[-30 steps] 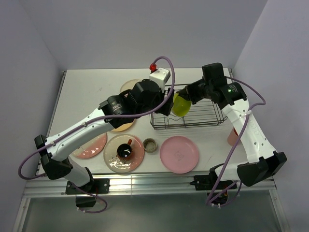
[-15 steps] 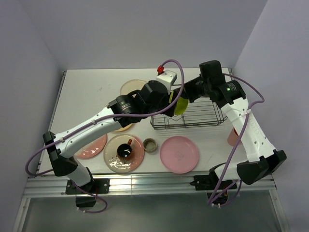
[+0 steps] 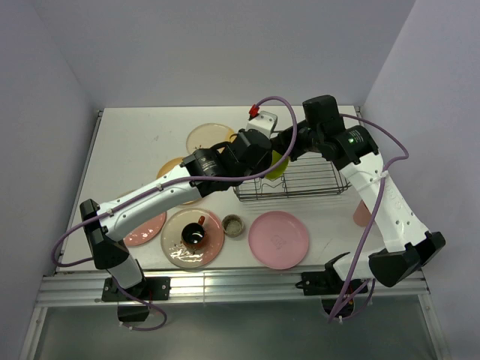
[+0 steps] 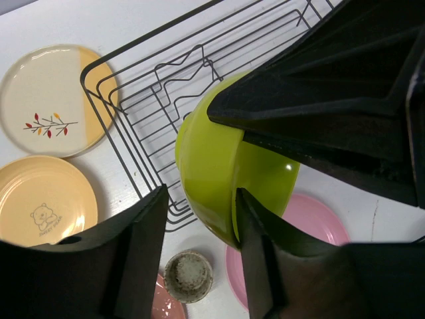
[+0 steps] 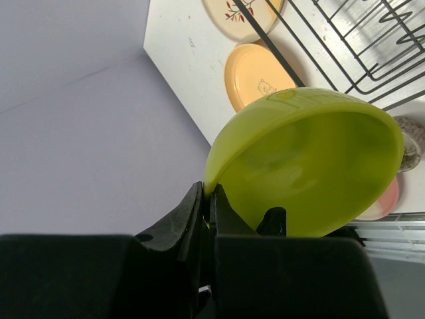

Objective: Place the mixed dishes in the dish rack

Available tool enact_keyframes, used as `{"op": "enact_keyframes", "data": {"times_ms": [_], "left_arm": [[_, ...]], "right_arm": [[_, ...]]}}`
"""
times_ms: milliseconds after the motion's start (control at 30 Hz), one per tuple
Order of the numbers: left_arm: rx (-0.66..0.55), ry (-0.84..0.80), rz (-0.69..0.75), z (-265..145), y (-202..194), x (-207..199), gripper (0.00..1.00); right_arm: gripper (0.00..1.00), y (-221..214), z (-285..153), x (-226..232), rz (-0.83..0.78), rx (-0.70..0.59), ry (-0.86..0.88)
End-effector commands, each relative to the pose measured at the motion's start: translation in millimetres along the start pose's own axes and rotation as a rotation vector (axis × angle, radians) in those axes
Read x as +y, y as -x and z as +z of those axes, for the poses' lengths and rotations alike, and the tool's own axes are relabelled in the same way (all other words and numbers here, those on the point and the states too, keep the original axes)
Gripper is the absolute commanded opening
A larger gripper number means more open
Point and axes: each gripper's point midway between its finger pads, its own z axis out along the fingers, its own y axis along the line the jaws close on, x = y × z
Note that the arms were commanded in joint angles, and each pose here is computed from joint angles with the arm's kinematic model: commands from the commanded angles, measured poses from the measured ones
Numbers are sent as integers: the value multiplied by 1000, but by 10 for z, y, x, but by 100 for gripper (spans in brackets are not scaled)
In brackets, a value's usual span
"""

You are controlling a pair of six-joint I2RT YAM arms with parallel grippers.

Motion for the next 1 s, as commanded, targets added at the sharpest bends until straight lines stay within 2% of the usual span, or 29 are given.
{"op": "enact_keyframes", "data": {"times_ms": [0, 133, 167, 267, 300, 367, 600, 800, 900, 933, 967], "left_arm": [[-36, 75, -7, -3, 70, 162, 49], [-49, 80, -10, -10, 78, 182, 37], [-51, 83, -7, -10, 72, 193, 30], [-67, 96, -6, -36, 93, 237, 20], [-70, 99, -4, -44, 97, 247, 11], [-71, 111, -1, -34, 80, 276, 0], [-99, 77, 1, -103, 120, 271, 0], [-86, 25, -48, -116, 165, 423, 0], [-78, 8, -94, -95, 175, 596, 0], [-63, -20, -108, -60, 167, 627, 0], [-56, -28, -113, -49, 162, 645, 0]], "right_arm": [[0, -35, -195, 140, -3, -14, 65], [0, -57, -219, 169, -15, -16, 74], [0, -73, -226, 181, -18, -13, 80], [0, -92, -253, 209, -28, -9, 99], [0, -106, -264, 229, -32, -7, 109], [0, -111, -285, 258, -45, -10, 126], [0, -161, -385, 310, -95, -8, 167], [29, -207, -508, 274, -170, 12, 181], [36, -221, -552, 228, -221, 18, 175], [46, -245, -581, 236, -255, 29, 186], [63, -259, -596, 243, -270, 34, 192]]}}
